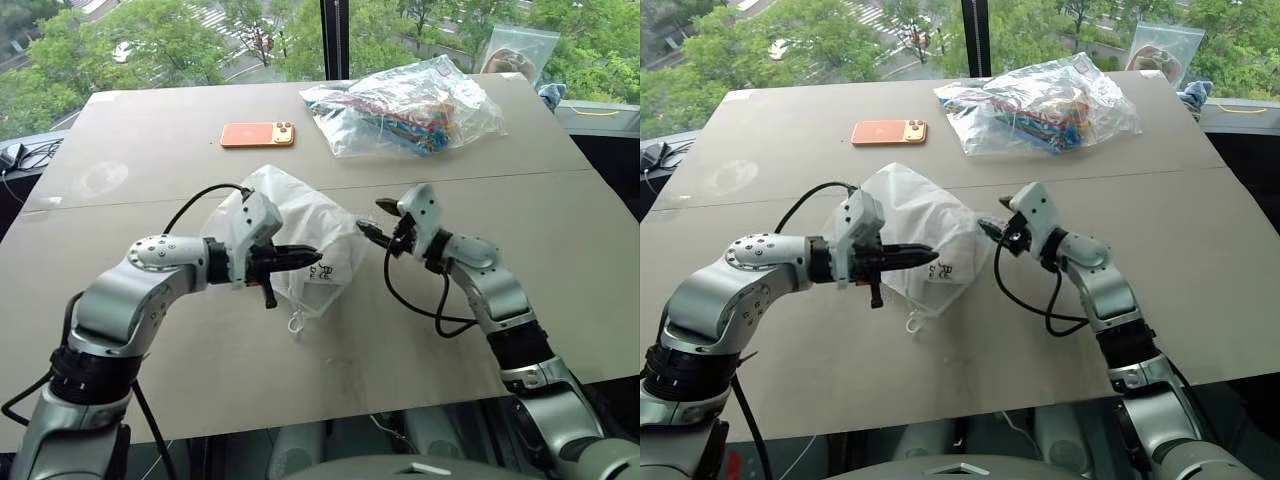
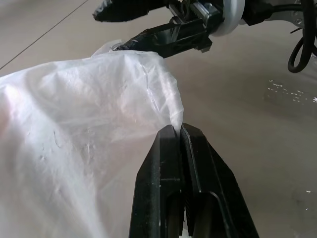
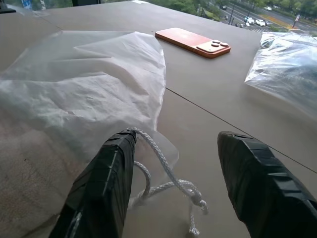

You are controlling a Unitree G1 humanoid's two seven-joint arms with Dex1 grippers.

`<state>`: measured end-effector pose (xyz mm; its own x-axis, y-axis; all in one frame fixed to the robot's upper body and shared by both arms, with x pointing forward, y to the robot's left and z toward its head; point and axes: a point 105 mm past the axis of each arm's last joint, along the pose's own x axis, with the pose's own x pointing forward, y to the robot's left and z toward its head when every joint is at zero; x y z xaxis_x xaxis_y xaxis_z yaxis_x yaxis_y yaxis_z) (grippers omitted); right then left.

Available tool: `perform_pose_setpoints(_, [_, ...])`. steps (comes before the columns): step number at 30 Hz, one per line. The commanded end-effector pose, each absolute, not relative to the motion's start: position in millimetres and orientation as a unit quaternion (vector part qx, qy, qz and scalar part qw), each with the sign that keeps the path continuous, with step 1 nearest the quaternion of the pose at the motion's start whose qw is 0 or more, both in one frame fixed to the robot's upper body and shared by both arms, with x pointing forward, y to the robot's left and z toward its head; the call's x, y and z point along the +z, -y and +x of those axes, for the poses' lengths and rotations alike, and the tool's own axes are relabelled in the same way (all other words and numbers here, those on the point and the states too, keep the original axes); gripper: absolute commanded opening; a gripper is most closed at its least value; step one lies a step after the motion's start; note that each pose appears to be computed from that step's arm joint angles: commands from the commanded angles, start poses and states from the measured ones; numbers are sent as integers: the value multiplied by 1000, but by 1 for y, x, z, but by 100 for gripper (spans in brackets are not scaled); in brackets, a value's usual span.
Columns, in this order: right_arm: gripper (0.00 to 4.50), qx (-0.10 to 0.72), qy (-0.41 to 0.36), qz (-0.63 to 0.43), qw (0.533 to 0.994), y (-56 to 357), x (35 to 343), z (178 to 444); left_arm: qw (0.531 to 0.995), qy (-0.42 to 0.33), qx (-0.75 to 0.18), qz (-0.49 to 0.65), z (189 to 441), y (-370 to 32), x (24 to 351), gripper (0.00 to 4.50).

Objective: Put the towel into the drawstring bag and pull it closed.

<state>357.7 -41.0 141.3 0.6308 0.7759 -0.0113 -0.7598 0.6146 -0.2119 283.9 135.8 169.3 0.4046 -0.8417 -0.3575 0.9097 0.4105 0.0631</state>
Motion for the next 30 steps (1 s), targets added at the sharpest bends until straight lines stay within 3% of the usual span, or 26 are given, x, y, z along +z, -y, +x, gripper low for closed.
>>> perform_pose_setpoints(1, [97,425,55,-110,897,42,146,358,832,-112,-528,128,282,-137,182,0])
perform_pose_setpoints(3, [9,423,50,-119,897,46,143,357,835,-113,-524,126,283,-140,181,0])
perform_pose_setpoints(4, [3,422,49,-125,897,48,142,357,836,-114,-522,125,283,-142,181,0])
perform_pose_setpoints(9, [3,396,65,-161,902,61,149,358,840,-116,-516,121,283,-146,179,0])
perform_pose_setpoints(15, [3,298,126,-200,925,93,185,368,845,-110,-509,123,286,-147,178,0])
perform_pose_setpoints(19, [3,318,135,-216,913,86,193,354,856,-44,-507,92,296,-141,196,0])
perform_pose_setpoints(23, [3,333,132,-234,904,81,195,346,830,-35,-556,-18,293,-139,221,0])
perform_pose_setpoints(24, [0,329,134,-230,906,81,197,346,828,-31,-558,-42,293,-142,229,43])
perform_pose_setpoints(26, [0,325,135,-220,910,81,200,345,828,-32,-555,-73,293,-151,235,83])
perform_pose_setpoints(30, [0,324,136,-217,911,77,200,343,868,-68,-478,-118,293,-197,212,262])
